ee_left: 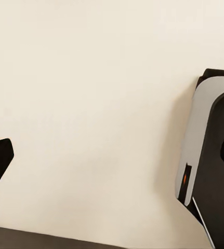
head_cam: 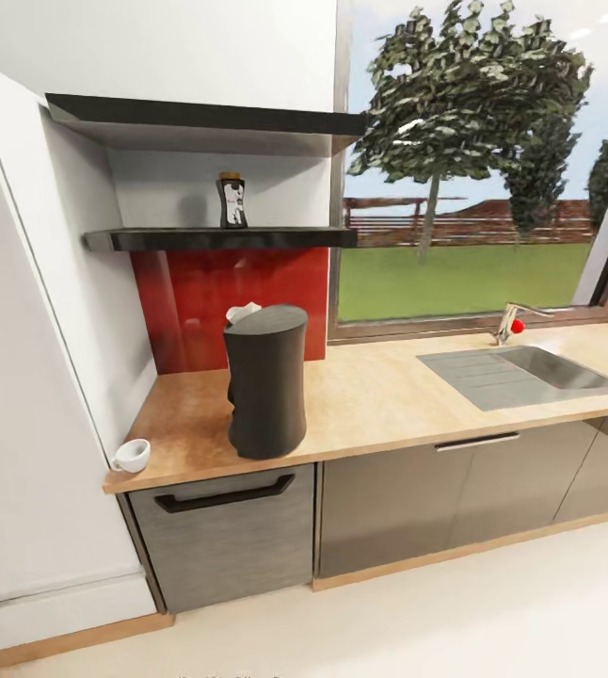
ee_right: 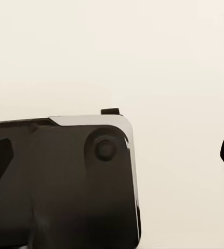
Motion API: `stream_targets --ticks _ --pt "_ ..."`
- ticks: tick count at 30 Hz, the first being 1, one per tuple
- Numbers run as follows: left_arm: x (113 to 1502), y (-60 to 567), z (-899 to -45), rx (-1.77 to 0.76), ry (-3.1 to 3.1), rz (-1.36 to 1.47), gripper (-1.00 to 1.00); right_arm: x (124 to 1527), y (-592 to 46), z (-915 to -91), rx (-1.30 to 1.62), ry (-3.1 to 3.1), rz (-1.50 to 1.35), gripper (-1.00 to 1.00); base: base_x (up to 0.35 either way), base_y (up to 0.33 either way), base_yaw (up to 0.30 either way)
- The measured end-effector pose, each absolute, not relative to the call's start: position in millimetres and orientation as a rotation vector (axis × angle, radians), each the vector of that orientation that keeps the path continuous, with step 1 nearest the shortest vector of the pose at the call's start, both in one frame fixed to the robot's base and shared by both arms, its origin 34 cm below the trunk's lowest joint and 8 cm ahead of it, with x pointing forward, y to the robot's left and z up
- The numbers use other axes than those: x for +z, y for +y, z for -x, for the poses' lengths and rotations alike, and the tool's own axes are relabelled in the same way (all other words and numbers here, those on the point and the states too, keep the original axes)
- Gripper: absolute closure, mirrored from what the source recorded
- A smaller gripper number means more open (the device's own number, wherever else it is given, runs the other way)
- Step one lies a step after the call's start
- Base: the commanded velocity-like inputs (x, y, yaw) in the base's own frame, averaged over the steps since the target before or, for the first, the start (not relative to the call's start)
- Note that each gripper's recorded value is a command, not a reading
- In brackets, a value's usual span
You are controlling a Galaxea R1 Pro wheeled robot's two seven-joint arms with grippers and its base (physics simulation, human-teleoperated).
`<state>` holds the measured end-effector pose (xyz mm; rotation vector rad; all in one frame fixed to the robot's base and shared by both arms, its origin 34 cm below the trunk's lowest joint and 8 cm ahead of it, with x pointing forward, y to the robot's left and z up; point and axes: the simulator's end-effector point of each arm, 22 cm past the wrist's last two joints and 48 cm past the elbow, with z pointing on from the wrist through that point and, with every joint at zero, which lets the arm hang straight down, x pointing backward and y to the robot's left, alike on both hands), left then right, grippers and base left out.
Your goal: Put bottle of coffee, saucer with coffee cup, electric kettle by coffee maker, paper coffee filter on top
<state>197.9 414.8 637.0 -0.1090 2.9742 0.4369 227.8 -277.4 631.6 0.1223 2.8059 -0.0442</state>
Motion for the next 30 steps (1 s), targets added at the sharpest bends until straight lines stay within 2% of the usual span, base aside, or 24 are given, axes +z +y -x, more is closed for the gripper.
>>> stream_targets --ticks 5,15,30 --pt "637.4 417.4 -197.6 0.443 2.974 0.106 -1.0 631.1 -277.3 -225.8 -0.044 2.81 -0.123 -1.0 0.178 0.0 0.197" --pt "637.0 417.3 -196.5 0.449 2.974 0.107 -1.0 630.1 -277.4 -222.1 -0.045 2.82 -0.123 -1.0 0.323 0.0 0.196" --pt "636.6 416.1 -195.9 0.448 2.975 0.117 -1.0 629.9 -278.8 -221.4 -0.048 2.821 -0.122 -1.0 0.337 -0.005 0.018"
